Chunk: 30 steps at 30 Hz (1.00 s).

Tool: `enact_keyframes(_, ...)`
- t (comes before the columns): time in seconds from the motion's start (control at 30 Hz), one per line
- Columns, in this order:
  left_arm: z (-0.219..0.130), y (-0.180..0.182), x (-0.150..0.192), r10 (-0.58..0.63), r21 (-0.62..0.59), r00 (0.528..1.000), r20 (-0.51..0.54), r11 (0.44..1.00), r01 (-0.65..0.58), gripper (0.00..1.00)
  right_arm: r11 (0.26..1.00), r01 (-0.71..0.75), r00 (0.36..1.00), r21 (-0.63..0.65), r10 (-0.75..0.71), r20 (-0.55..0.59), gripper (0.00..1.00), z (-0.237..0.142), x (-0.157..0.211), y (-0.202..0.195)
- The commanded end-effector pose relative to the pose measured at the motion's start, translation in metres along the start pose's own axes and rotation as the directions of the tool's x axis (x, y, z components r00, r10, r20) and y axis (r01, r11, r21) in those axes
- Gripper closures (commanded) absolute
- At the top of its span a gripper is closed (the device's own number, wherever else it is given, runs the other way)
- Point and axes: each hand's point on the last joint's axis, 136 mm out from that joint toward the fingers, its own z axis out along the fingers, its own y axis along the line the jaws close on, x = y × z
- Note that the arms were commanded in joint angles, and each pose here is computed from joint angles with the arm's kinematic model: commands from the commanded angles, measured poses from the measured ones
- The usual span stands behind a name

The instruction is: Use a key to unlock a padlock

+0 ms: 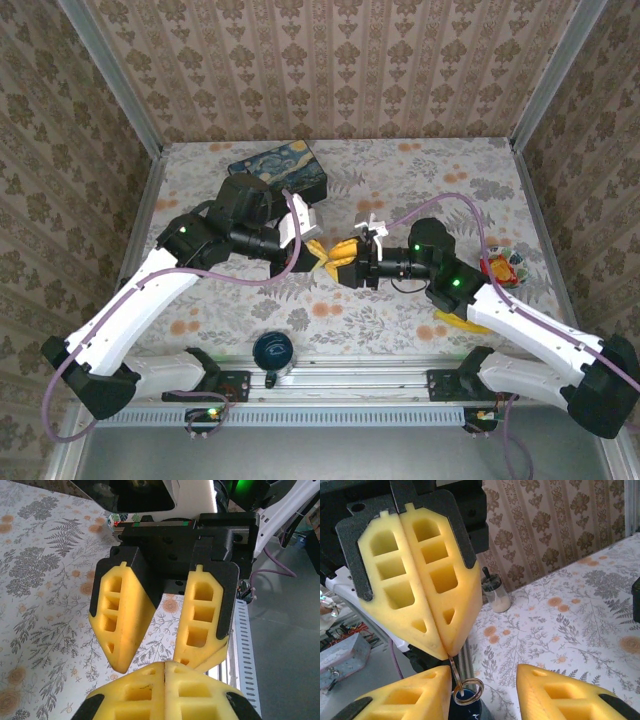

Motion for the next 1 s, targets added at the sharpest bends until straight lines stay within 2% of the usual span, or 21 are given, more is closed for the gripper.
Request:
enact_keyframes(0.0, -0.0041, -0.0041, -0.0034, -0.012, 0.019, 1.000, 0.029, 1.000, 0.012, 1.00, 0.998, 0.045, 0.998, -0.053, -0.043, 0.040, 0.61, 0.0007, -0.0175, 0.0147)
enact_keyframes(0.4, -0.0047, -0.0016, -0.0053, -0.033, 0.025, 0.998, 0.047, 0.999, 0.032, 1.00, 0.996, 0.035, 0.999, -0.086, -0.034, 0.013, 0.64, 0.0076, -0.0162, 0.0204)
enact_keyframes(0.87, -0.0111, -0.0006, -0.0057, -0.046, 0.018, 0.996, 0.071, 0.999, 0.045, 1.00, 0.998, 0.041, 0.999, -0.049, -0.041, 0.003, 0.81, 0.0040, -0.0101, 0.0153)
enact_keyframes(0.97, -0.0115, -0.0012, -0.0054, -0.048, 0.025, 0.996, 0.074, 0.999, 0.046, 1.00, 0.997, 0.038, 0.999, -0.064, -0.037, 0.014, 0.90, 0.0040, -0.0120, 0.0182)
